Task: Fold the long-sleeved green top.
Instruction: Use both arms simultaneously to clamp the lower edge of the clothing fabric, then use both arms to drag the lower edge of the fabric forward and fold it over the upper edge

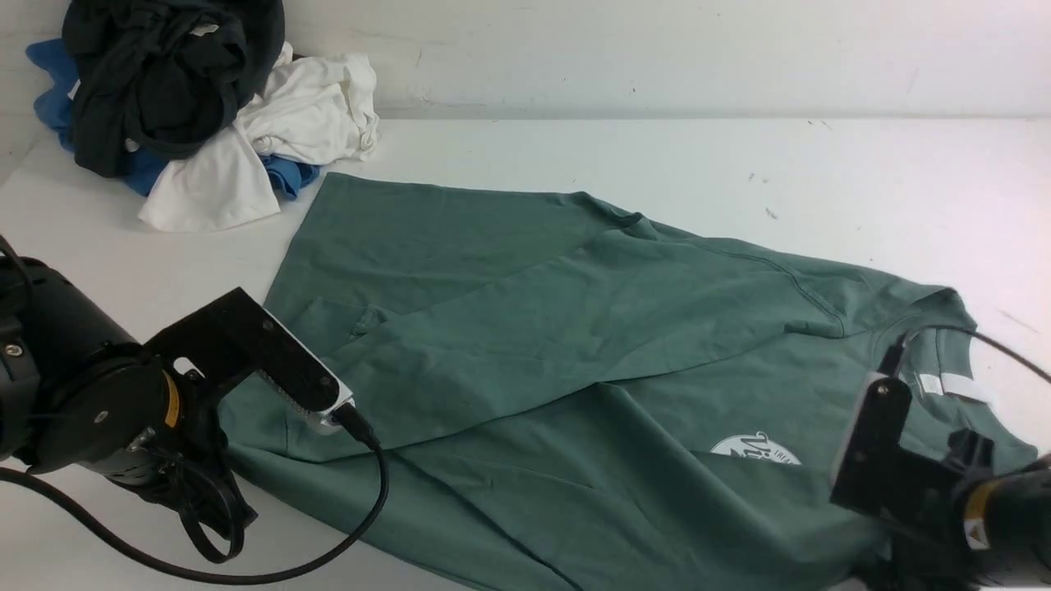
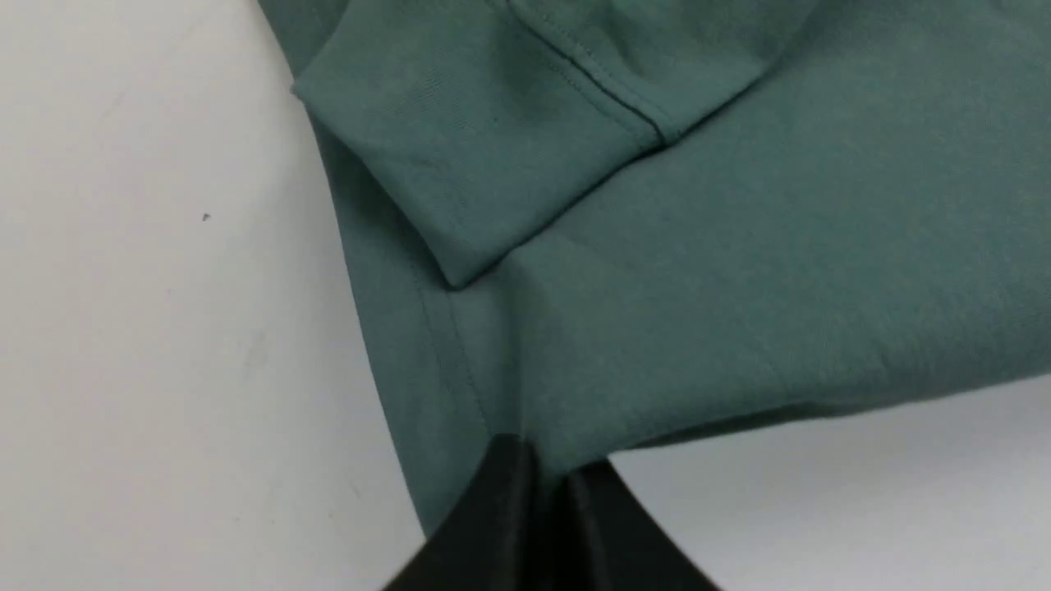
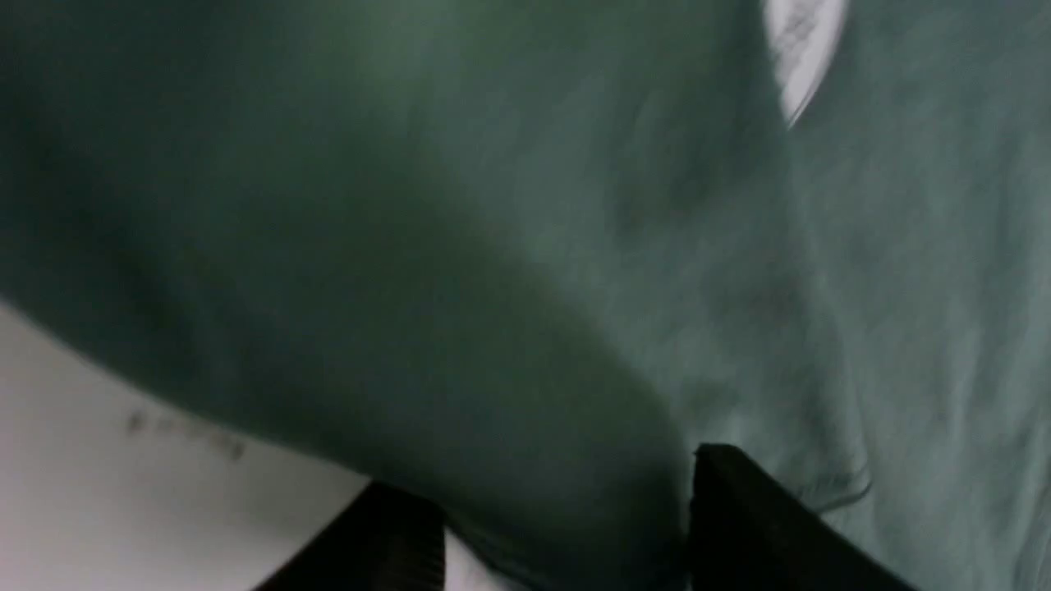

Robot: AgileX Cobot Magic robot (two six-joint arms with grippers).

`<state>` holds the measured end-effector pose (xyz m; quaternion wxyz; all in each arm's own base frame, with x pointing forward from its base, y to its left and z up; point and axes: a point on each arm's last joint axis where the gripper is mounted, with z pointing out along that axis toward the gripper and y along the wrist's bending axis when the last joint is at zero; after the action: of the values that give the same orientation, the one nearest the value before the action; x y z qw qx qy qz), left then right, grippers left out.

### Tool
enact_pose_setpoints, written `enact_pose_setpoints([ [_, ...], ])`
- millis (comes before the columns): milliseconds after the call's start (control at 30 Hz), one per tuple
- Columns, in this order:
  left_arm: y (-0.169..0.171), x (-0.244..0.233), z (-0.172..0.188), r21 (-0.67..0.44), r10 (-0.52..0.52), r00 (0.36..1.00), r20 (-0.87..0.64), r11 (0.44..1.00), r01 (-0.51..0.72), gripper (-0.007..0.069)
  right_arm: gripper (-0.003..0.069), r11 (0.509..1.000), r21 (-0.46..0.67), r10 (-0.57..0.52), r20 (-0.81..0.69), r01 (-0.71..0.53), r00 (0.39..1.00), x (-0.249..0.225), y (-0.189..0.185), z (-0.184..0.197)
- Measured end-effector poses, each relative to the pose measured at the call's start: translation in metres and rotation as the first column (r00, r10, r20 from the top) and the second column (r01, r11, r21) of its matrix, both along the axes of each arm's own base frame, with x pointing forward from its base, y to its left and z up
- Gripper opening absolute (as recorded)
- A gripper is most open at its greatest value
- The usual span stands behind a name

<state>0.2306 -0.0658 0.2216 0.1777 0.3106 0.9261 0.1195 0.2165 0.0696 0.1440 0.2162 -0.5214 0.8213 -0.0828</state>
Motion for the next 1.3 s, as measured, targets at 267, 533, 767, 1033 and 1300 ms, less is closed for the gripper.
enact_pose_setpoints([
  [267,-0.003,-0.005,0.039,-0.094,0.099,0.995,-0.02,0.99,-0.1,0.0013,0.0009,0.952,-0.046,-0.306,-0.116,0.303,0.945,0.016,-0.004,0.032],
  [533,0.008,0.048,0.098,-0.277,0.255,0.946,0.202,0.941,-0.195,0.0013,0.0003,0.938,0.089,-0.346,0.17,0.335,0.923,0.065,-0.01,0.119],
  [767,0.019,0.184,0.068,-0.336,0.364,0.901,0.235,0.901,-0.276,0.0023,0.0024,0.917,0.185,-0.39,0.221,0.354,0.894,0.172,-0.01,0.084],
  [1033,0.014,0.293,-0.03,-0.254,0.408,0.909,0.083,0.891,-0.376,0.033,0.0313,0.803,0.15,-0.589,0.057,0.577,0.806,0.247,-0.016,0.034],
  [1300,0.007,0.307,0.019,-0.263,0.411,0.905,0.107,0.89,-0.373,0.0488,0.0282,0.822,0.223,-0.555,0.105,0.524,0.825,0.256,0.011,0.112],
])
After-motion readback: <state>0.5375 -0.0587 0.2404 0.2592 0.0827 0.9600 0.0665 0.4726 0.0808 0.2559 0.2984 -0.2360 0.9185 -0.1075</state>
